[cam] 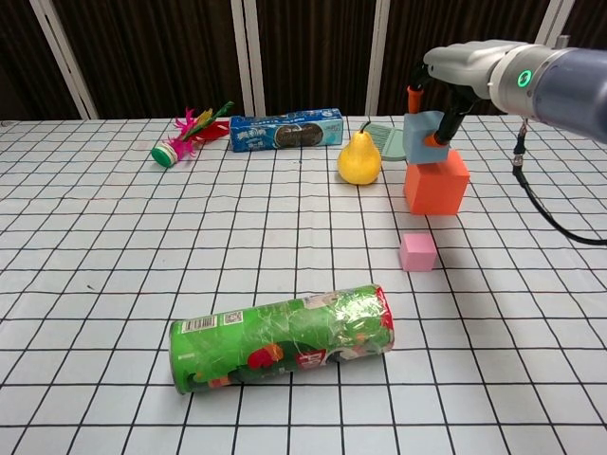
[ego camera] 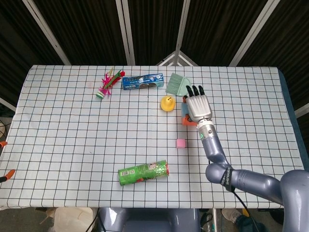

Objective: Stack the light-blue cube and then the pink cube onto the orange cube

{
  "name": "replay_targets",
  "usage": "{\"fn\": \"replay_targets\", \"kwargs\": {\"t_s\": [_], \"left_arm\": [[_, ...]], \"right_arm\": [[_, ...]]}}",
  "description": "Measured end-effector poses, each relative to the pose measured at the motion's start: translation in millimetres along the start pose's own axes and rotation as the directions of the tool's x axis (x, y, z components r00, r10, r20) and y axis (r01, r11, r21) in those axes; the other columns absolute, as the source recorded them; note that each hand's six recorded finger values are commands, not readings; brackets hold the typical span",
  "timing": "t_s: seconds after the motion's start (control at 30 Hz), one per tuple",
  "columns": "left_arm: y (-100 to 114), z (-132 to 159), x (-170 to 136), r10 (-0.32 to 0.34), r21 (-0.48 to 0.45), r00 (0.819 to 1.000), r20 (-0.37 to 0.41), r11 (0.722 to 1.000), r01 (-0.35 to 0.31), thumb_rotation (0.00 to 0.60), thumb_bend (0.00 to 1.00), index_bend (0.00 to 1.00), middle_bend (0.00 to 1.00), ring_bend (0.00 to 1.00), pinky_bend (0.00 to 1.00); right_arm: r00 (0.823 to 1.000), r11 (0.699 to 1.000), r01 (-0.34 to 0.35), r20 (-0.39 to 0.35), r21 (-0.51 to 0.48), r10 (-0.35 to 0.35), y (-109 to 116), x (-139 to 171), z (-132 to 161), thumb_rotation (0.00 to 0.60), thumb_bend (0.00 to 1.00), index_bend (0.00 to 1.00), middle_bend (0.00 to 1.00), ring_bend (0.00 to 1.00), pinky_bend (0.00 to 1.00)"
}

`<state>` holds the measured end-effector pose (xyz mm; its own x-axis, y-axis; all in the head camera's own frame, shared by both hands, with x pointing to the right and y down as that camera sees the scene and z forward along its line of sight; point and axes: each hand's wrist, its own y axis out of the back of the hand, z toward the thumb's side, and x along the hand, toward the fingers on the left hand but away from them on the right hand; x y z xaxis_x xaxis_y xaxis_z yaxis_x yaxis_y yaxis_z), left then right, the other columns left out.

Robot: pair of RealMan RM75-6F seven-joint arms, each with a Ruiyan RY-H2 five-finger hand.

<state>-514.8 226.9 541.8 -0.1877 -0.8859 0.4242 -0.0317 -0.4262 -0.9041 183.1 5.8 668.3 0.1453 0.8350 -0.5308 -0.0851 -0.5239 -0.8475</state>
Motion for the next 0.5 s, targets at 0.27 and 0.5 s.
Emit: {"fn": "replay_targets", "kwargs": {"t_s": [0.27,0.5], "left_arm": [[-2.4,1.5,1.2,-0.004,0.01,1.0,-0.004,1.0,0.004,0.6,0.21,0.2,0.02,0.0,0.02],[-3.6,2.2,1.9,-0.007,0.015,1.0,-0.006,1.0,0.007,0.6,0.21,0.2,0.02,0.0,0.02]], "right_arm": [[1.0,1.0,-0.003,0.007,-0.011,0.003,-1.1,-2.9,-6.2,0.6,0.38,0.43,0.07,0.03,0.0],[1.0,1.0,-0.015,0.022,-0.005,0.015,-5.0,-6.0,-14.8,0.6,0.38,0.43,0.07,0.03,0.0]]}}
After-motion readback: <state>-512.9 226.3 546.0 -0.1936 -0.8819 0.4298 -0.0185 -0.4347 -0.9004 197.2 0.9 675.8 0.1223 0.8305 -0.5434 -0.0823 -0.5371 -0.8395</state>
